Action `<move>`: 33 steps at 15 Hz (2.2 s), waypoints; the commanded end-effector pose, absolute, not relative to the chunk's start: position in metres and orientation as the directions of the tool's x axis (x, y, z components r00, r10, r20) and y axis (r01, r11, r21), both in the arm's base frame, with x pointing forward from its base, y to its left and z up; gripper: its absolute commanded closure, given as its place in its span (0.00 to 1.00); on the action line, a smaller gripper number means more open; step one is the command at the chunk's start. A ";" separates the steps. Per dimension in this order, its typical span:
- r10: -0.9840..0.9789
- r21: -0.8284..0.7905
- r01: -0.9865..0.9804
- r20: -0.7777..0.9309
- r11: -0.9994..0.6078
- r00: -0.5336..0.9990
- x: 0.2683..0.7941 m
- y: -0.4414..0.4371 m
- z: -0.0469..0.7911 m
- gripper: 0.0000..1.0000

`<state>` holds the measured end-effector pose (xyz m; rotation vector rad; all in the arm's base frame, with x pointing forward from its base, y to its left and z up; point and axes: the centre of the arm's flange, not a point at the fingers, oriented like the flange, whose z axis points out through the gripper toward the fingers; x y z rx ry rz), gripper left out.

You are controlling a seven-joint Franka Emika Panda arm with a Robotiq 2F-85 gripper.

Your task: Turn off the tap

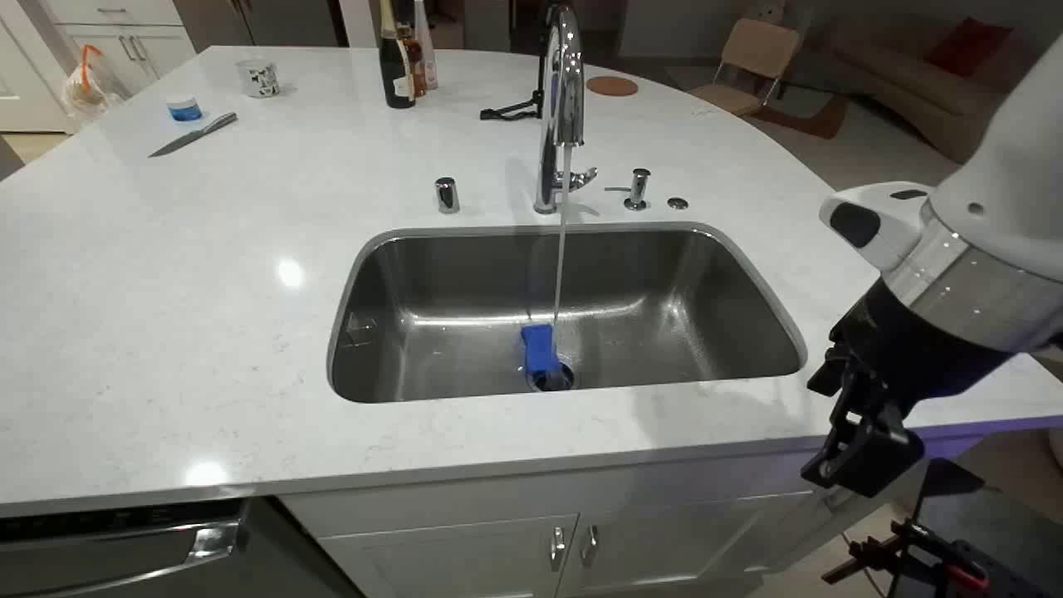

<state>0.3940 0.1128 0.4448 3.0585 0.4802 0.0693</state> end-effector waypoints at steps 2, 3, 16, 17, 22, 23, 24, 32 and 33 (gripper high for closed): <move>0.307 0.051 0.305 0.037 -0.951 0.951 0.394 0.113 0.445 0.00; 0.307 0.051 0.305 0.037 -0.951 0.951 0.394 0.113 0.445 0.00; 0.215 0.136 0.204 0.071 -0.969 0.974 0.416 0.054 0.450 0.00; 0.198 0.148 0.185 0.079 -0.972 0.977 0.419 0.041 0.451 0.00; 0.127 0.182 0.102 0.136 -0.978 0.982 0.437 -0.037 0.463 0.00; 0.115 0.176 0.088 0.146 -0.980 0.983 0.442 -0.052 0.462 0.00; 0.109 0.182 0.079 0.162 -0.980 0.981 0.444 -0.067 0.463 0.00; 0.186 0.272 0.112 0.261 -0.956 0.947 0.513 -0.154 0.450 0.00; 0.174 0.283 0.098 0.257 -0.954 0.951 0.518 -0.166 0.449 0.00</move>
